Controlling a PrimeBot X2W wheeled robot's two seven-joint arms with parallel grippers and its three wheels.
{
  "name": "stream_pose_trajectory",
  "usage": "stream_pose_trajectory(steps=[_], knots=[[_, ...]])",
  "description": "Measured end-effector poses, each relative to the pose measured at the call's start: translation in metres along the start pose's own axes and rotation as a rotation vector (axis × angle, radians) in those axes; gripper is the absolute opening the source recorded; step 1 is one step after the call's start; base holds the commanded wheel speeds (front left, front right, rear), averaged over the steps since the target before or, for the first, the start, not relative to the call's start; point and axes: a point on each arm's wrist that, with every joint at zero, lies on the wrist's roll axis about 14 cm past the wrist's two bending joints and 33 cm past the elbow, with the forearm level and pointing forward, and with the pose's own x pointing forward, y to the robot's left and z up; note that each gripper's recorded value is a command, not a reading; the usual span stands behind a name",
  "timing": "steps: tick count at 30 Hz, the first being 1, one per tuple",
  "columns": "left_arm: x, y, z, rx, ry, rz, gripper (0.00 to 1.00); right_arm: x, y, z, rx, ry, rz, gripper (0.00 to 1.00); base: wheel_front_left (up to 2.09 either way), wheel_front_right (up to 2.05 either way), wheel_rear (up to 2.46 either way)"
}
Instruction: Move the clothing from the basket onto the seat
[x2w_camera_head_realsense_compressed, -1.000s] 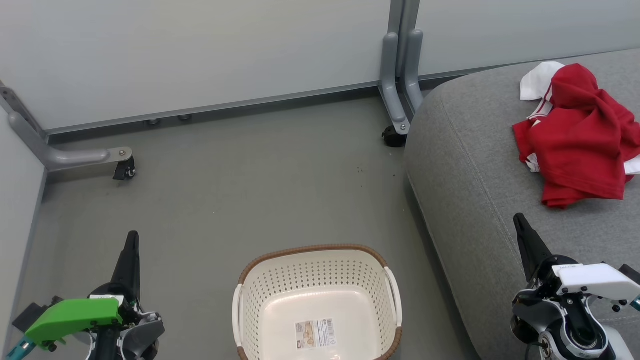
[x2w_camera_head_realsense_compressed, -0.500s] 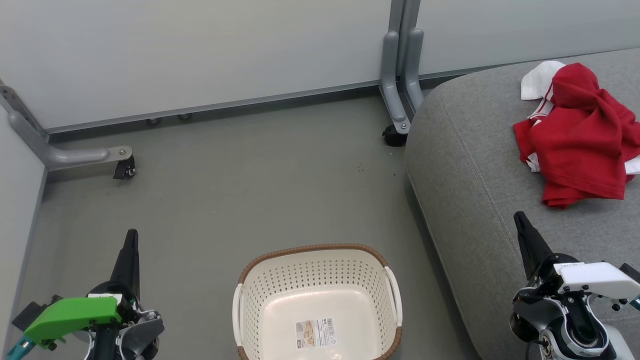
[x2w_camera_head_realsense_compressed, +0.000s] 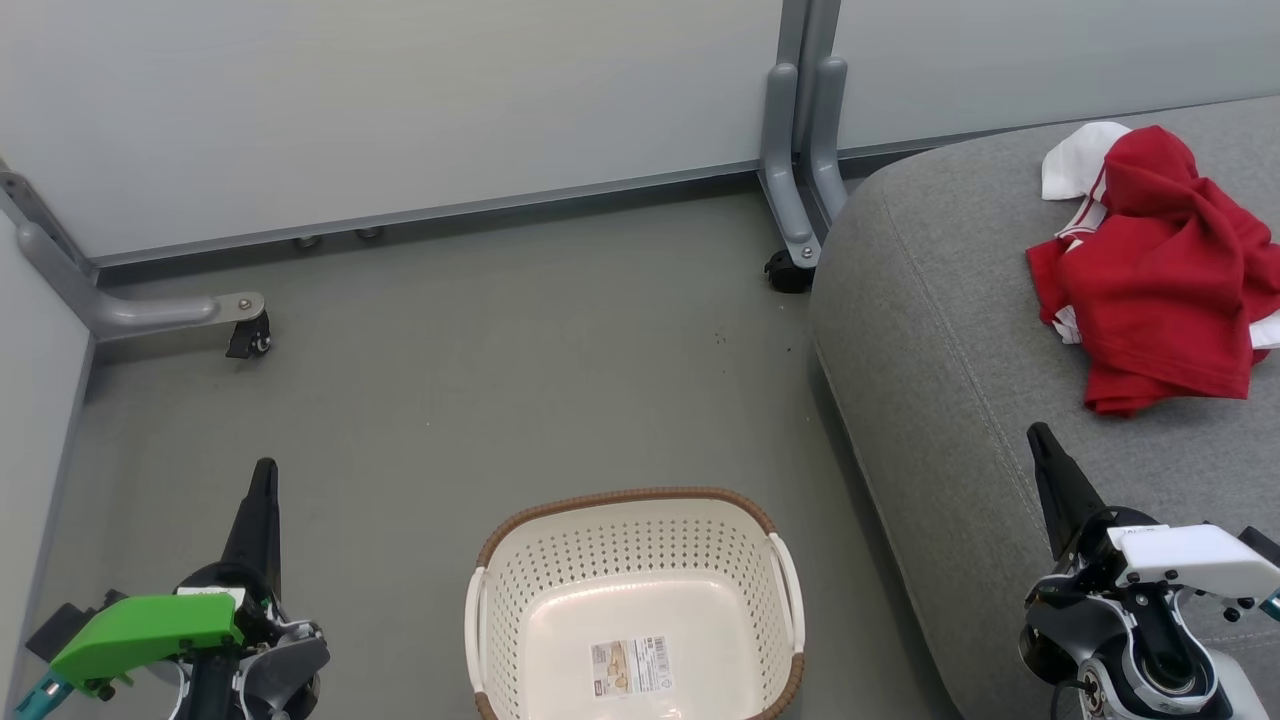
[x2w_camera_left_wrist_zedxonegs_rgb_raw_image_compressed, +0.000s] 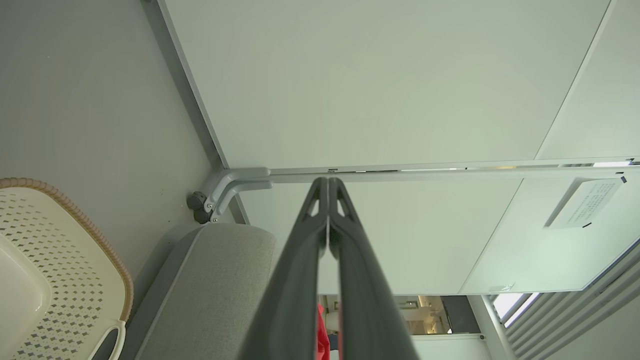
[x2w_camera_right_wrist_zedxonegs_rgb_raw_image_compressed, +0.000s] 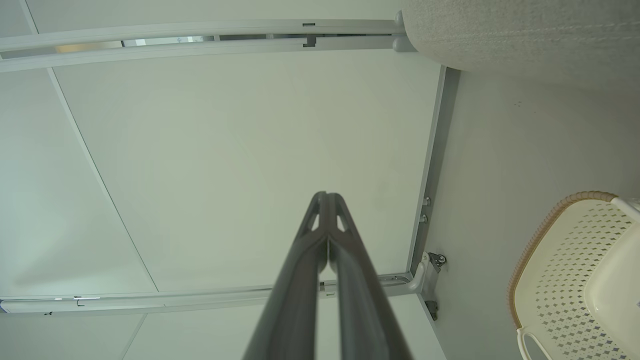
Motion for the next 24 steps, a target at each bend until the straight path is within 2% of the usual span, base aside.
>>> stream_pose_trajectory(steps=[24], knots=[[0.0000, 0.0001, -0.0006, -0.001, 0.001, 0.000, 0.00, 0.0000, 0.0000, -0.0001, 0.001, -0.001, 0.000, 0.00, 0.00, 0.00, 0.00]])
